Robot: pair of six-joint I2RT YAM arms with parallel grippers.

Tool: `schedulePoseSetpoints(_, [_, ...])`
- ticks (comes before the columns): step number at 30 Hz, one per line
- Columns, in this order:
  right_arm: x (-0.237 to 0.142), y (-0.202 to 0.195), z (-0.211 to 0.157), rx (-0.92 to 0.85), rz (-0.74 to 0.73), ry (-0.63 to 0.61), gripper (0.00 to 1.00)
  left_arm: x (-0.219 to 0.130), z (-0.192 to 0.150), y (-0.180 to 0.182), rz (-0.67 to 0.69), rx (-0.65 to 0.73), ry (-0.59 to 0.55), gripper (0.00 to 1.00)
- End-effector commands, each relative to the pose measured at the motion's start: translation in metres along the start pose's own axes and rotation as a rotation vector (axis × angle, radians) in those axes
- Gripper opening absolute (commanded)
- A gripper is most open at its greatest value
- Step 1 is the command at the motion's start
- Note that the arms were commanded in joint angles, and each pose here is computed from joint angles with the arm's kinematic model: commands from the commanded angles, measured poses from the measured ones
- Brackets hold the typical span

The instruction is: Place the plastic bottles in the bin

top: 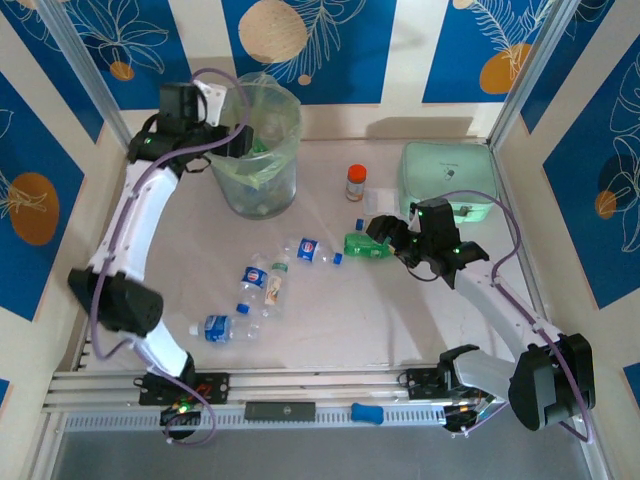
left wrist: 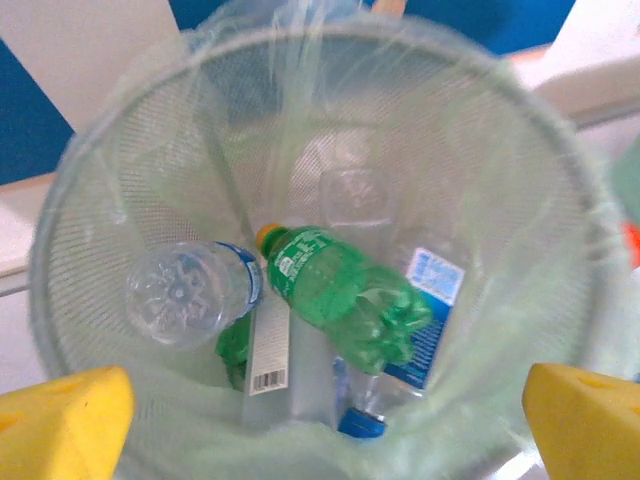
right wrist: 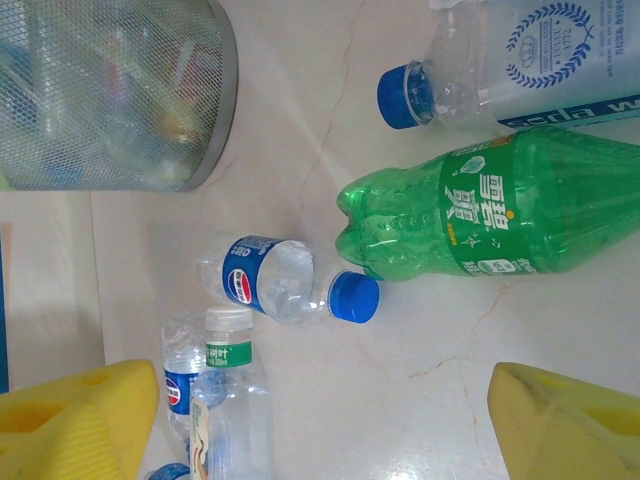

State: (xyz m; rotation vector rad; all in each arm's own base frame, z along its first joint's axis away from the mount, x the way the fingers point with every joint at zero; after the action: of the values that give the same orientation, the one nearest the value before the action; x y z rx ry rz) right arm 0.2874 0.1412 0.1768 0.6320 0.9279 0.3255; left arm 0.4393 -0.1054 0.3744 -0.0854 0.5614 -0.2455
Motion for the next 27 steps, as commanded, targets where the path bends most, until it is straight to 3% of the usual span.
schedulePoseSetpoints(1, [-0.001,0.002,-0.003,-0.033,0.006,-0.010,0.86,-0.031,0.000,-0.007,-0.060,-0.093,-0.092,0.99])
schedulePoseSetpoints(4, [0.002,0.005,-0.004,-0.046,0.024,-0.011,0.89,-0.046,-0.031,-0.003,-0.045,-0.151,-0.071,0.99])
schedulePoseSetpoints(7, [0.006,0.012,-0.004,-0.074,0.049,-0.011,0.99,-0.054,-0.070,0.001,-0.036,-0.221,-0.018,0.99])
schedulePoseSetpoints(14, [0.029,0.066,-0.028,-0.307,0.159,0.073,0.99,-0.060,-0.156,0.009,-0.016,-0.409,0.086,0.99])
schedulePoseSetpoints(19, [0.047,0.124,-0.075,-0.520,0.303,0.185,0.99,-0.052,-0.193,0.024,0.038,-0.541,0.061,0.99])
schedulePoseSetpoints(27, [0.070,0.193,-0.174,-0.850,0.466,0.396,0.97,-0.037,-0.216,0.053,0.095,-0.703,0.049,0.99])
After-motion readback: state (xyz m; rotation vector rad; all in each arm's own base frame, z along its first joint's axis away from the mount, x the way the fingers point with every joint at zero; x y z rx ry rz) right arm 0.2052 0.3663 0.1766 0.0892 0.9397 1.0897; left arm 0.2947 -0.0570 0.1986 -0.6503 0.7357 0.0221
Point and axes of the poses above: each hand's point on the last joint's axis, 136 mm out from that joint toward the fingers, its own x axis out along the fingers, its own y axis along the line the jaws close on, z = x × y, the point moved 2 cm from there along -x, back along the fingers, and after that the axes turned 10 degrees about -x, right-handed, at the moved point
